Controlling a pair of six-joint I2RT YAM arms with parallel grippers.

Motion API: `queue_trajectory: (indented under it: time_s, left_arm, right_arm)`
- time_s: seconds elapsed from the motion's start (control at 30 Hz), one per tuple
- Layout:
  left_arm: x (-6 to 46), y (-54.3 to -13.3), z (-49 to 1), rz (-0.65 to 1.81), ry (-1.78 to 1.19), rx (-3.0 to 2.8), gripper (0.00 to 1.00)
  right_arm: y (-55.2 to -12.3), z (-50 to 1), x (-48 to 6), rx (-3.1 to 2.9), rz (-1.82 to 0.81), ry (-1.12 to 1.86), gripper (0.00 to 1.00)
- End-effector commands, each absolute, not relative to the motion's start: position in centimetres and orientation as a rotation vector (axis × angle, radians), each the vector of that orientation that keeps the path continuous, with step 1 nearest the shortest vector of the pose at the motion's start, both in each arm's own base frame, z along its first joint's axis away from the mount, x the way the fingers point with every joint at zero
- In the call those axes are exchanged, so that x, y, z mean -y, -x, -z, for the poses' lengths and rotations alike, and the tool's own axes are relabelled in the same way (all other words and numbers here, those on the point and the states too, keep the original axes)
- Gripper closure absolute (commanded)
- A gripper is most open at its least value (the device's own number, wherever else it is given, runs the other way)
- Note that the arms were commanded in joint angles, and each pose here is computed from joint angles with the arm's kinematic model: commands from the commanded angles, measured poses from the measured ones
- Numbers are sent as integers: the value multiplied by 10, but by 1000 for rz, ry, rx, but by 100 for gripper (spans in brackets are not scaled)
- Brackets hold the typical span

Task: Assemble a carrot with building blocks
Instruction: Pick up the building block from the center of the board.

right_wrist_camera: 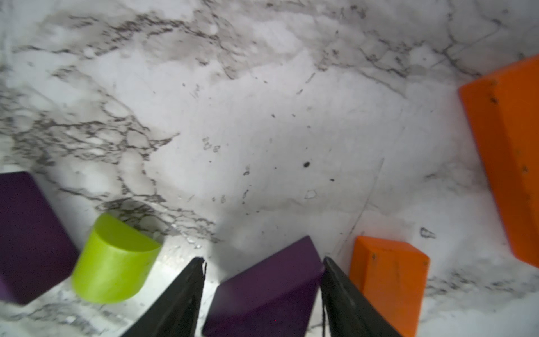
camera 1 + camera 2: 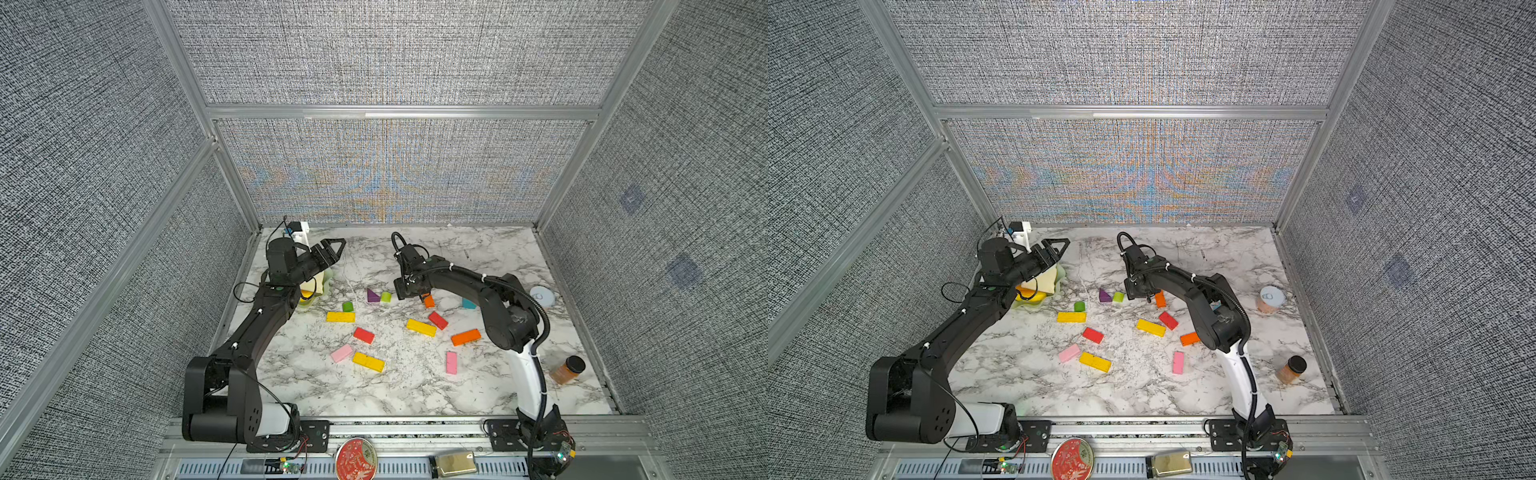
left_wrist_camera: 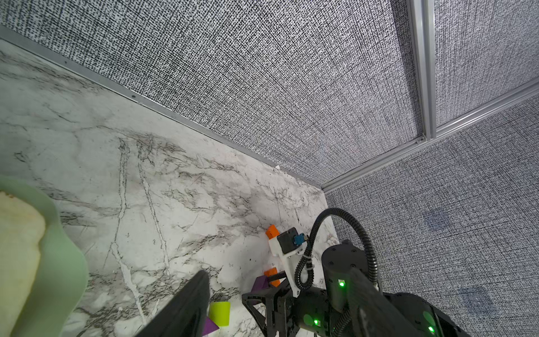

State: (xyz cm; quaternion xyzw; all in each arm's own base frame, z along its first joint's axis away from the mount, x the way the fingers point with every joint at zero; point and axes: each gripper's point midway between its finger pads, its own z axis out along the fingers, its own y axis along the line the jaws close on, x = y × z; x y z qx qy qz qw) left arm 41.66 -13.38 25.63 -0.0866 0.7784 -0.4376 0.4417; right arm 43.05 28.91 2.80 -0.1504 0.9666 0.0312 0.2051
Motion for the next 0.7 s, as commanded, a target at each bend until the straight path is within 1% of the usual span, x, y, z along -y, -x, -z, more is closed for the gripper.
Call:
queue_trajectory:
  time_s: [0.0,0.07,0.23,0.67]
  left_arm:
    - [135,-417,-264,1092,188,-1904,24]
    - [135,-417,-264,1093,188,-1904,24]
    - [136,-416,-265,1093,186,-1902,24]
    - [135,-416,-266,1091,185,-1899,24]
  right_arm:
    - [-428,-27,-281,-2705,-7,406,35]
    - [-427,-28,-282,-2705,-11,405,40]
    - [-425,-32,-286,-2693,-24,406,46]
    - [-422,-32,-286,-2687,-28,375,56]
